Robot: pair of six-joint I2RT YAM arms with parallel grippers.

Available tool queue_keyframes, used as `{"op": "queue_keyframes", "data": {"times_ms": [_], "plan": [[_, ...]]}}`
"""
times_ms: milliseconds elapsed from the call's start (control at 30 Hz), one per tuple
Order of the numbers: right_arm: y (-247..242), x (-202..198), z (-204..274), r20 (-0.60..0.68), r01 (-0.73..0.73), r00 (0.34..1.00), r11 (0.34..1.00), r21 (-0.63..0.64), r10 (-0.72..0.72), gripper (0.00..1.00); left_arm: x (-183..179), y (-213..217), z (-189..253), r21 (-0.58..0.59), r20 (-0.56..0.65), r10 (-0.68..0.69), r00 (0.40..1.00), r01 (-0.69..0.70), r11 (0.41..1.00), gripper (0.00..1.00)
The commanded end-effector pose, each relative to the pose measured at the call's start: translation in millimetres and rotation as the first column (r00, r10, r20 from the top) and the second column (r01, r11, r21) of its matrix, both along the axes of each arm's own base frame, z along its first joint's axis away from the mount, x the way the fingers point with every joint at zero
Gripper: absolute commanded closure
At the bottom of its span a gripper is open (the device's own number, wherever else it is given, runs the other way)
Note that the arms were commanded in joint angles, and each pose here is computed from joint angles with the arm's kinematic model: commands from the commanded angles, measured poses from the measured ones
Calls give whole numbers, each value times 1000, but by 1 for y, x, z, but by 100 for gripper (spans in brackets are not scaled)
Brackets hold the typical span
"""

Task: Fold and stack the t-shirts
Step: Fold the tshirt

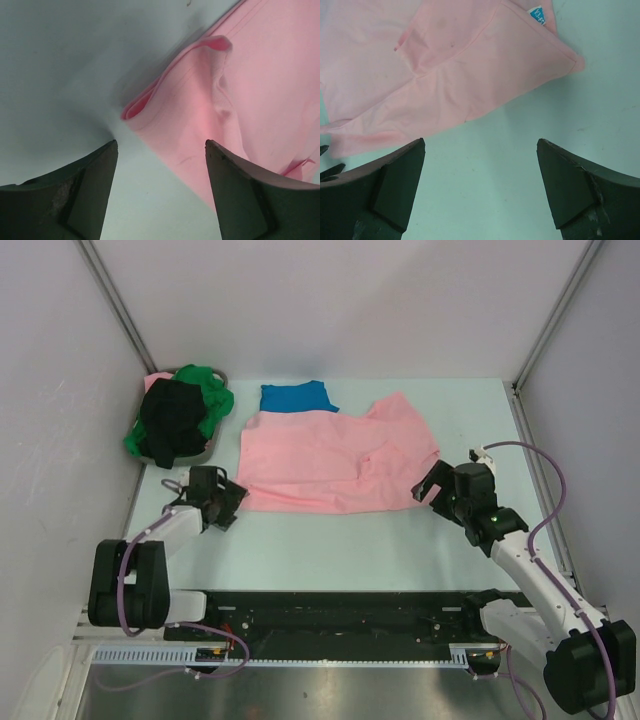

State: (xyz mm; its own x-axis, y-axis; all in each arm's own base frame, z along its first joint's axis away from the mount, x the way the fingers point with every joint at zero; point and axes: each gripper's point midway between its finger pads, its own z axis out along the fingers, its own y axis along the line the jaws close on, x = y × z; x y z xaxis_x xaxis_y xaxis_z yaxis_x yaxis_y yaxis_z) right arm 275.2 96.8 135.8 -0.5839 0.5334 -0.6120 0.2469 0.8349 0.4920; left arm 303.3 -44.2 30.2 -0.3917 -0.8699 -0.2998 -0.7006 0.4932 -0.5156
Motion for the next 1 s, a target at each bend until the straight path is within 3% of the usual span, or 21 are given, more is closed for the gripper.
{"op": "queue_keyframes", "data": {"times_ms": [0, 67, 100, 200, 333, 400, 633, 667, 967], "plan": [[3, 8, 13, 61, 0, 998, 1000, 17, -1, 2, -9, 9, -23, 38, -84, 49, 995, -46, 998, 26], [3, 8, 11, 57, 0, 998, 1000, 13, 0, 2, -10, 8, -29, 37, -104, 44, 994, -40, 999, 33], [2, 8, 11, 55, 2, 998, 1000, 11, -3, 2, -9, 9, -31, 43, -104, 37, 994, -33, 999, 49], [0, 8, 7, 42, 12, 999, 1000, 9, -13, 2, -8, 9, -35, 43, -107, 41, 993, -36, 998, 73], [-3, 7, 0, 26, 25, 999, 1000, 2, -25, 2, -4, 10, -37, 51, -115, 35, 993, -29, 998, 84], [-6, 5, -7, 8, 33, 999, 999, -4, -33, 2, -1, 10, -36, 57, -110, 34, 993, -28, 998, 100], [-25, -6, -47, -123, 141, 983, 990, 30, -136, 9, -2, 10, -28, 54, -81, 21, 996, -17, 998, 100], [-30, -6, -50, -131, 171, 978, 985, 36, -165, 13, -2, 11, -26, 56, -78, 22, 997, -17, 998, 100], [-37, 9, -74, -159, 262, 955, 963, 68, -249, 21, -4, 11, -14, 41, -46, 11, 999, -9, 999, 100]]}}
